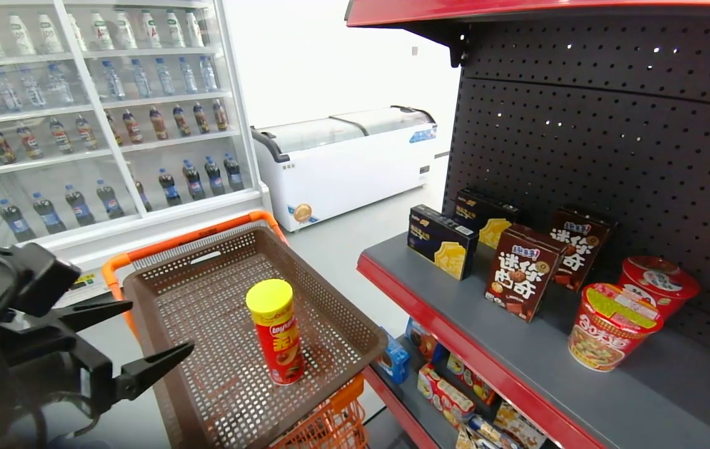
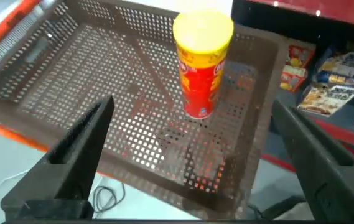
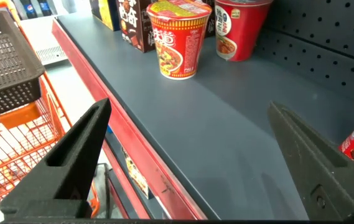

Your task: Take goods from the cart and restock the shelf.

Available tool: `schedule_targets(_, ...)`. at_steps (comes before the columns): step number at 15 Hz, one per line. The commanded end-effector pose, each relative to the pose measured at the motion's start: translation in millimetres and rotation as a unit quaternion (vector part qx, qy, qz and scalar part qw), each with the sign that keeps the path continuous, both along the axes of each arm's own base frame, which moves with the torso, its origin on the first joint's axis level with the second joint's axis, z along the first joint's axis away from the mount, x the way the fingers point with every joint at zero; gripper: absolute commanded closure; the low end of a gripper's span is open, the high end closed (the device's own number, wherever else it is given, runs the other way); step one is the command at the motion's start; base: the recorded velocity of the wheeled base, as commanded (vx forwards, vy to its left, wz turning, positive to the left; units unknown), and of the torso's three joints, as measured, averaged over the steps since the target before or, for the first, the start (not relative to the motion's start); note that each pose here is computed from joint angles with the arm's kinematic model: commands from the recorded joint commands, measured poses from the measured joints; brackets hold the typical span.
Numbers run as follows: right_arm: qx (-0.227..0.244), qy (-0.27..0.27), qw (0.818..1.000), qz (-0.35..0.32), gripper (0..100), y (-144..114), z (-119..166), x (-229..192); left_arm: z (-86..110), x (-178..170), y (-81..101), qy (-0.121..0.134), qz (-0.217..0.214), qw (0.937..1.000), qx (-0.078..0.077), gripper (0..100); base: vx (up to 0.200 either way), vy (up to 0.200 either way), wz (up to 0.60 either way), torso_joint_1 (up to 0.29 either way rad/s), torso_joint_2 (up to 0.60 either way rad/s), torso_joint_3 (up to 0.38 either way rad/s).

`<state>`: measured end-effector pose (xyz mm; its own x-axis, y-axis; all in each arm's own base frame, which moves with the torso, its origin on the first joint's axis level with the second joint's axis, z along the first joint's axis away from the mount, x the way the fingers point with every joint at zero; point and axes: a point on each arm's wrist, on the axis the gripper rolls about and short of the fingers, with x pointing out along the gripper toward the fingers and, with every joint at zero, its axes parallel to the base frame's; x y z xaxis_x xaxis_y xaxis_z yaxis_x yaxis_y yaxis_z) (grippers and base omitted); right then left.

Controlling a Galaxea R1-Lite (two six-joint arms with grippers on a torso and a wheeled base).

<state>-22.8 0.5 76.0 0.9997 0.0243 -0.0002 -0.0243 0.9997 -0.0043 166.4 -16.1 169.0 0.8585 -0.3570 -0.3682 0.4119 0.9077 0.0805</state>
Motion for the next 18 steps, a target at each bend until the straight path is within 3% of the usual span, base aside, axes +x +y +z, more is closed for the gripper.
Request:
schedule_targets(1,0.000,0.000,1.000,0.000,0,0.0,0.1,0.1,-60.0,25.6,-3.5,0.093,-0.013,0.9955,0.010,0,0.000,0.000,0.00,0.000,0.00,0.000)
schedule_targets(7,0.000,0.001,1.000,0.000,0,0.0,-0.1,0.1,-91.2,79.0,-23.7,0.073,-0.034,0.9967,-0.011,0,0.000,0.000,0.00,0.000,0.00,0.000)
schedule_targets(11,0.000,0.001,1.000,0.000,0,0.0,-0.1,0.1,-112.4,100.3,-29.0,0.082,-0.038,0.9959,-0.010,0,0.000,0.000,0.00,0.000,0.00,0.000)
schedule_targets(15,0.000,0.001,1.000,0.000,0,0.0,-0.1,0.1,-128.0,128.7,-51.7,0.067,-0.059,0.9960,-0.006,0,0.000,0.000,0.00,0.000,0.00,0.000)
schedule_targets(18,0.000,0.001,1.000,0.000,0,0.0,-0.1,0.1,-139.7,137.9,-56.0,0.075,-0.062,0.9952,-0.002,0,0.000,0.000,0.00,0.000,0.00,0.000)
